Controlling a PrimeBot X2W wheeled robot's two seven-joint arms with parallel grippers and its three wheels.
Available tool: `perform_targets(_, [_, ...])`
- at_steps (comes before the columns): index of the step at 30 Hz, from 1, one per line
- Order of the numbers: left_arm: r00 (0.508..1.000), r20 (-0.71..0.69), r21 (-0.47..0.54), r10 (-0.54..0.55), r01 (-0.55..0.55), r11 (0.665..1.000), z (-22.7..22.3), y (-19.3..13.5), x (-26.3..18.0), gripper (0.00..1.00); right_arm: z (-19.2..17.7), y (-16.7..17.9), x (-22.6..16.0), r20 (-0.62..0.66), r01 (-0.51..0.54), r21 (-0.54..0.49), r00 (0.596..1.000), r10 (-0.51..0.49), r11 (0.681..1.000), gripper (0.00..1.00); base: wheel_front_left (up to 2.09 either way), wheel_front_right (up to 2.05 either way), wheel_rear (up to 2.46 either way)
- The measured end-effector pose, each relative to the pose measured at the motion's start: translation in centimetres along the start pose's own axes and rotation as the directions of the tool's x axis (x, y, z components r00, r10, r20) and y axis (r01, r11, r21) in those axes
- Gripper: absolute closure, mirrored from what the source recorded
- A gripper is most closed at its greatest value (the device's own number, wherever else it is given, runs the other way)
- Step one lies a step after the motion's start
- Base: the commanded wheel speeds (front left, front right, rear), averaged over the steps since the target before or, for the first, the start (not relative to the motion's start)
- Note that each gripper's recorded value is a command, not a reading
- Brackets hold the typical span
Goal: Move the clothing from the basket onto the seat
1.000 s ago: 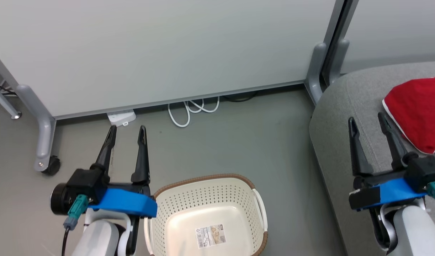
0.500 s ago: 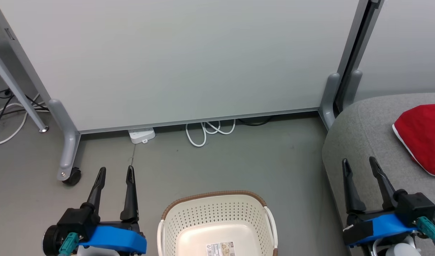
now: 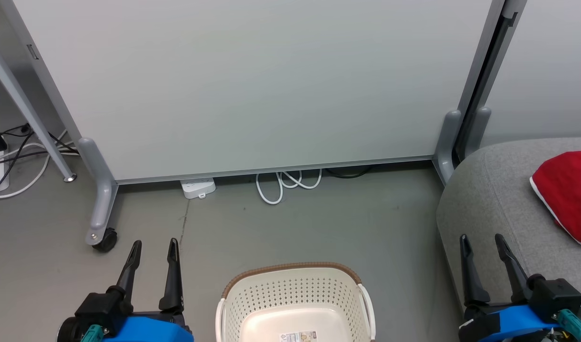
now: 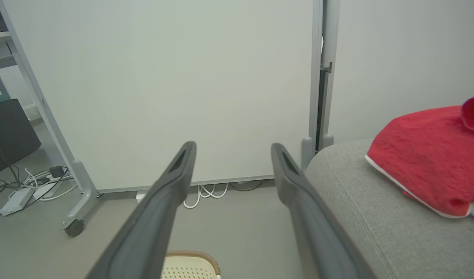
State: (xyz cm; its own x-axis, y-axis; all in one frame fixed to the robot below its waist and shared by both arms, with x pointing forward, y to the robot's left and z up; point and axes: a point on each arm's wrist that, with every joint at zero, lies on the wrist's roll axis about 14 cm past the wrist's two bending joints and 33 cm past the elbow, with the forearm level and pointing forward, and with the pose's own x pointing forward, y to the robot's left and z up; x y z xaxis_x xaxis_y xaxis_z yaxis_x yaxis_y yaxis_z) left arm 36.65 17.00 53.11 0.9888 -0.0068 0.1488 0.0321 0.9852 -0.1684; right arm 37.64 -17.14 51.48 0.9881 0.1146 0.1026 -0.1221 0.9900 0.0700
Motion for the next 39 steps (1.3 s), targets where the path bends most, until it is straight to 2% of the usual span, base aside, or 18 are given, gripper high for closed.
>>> perform_targets(10, [1.000, -0.009, -0.007, 0.013, -0.013, 1.000, -0.3, 0.2, -0.5, 0.00, -0.4, 0.4, -0.2, -0.010, 0.000, 0.014, 1.000, 0.000, 1.000, 0.00, 0.00, 0.00, 0.00])
perform_targets(11, [1.000, -0.021, -0.007, 0.015, -0.015, 1.000, -0.6, 0.2, -0.6, 1.00, -0.6, 0.4, -0.3, -0.019, 0.001, 0.015, 1.000, -0.001, 1.000, 1.00, 0.00, 0.00, 0.00])
perform_targets(15, [0.996, -0.085, -0.011, 0.029, -0.030, 0.999, -2.6, 0.6, -1.6, 1.00, -2.2, 0.2, -1.0, -0.068, 0.011, 0.025, 0.998, -0.010, 1.000, 1.00, 0.00, 0.00, 0.00])
perform_targets(23, [0.988, -0.139, -0.147, 0.066, -0.086, 0.985, -3.5, 1.4, -1.8, 1.00, -2.8, -0.6, -1.2, -0.104, 0.073, 0.164, 0.993, -0.056, 0.984, 1.00, 0.00, 0.00, 0.00])
perform_targets(38, [0.978, -0.183, -0.362, 0.102, -0.164, 0.918, -3.9, 2.5, -1.6, 1.00, -3.0, -1.5, -1.2, -0.129, 0.148, 0.392, 0.986, -0.105, 0.908, 1.00, 0.00, 0.00, 0.00])
perform_targets(39, [0.976, -0.189, -0.388, 0.107, -0.174, 0.905, -4.0, 2.6, -1.6, 1.00, -3.0, -1.6, -1.2, -0.131, 0.157, 0.423, 0.985, -0.112, 0.892, 1.00, 0.00, 0.00, 0.00])
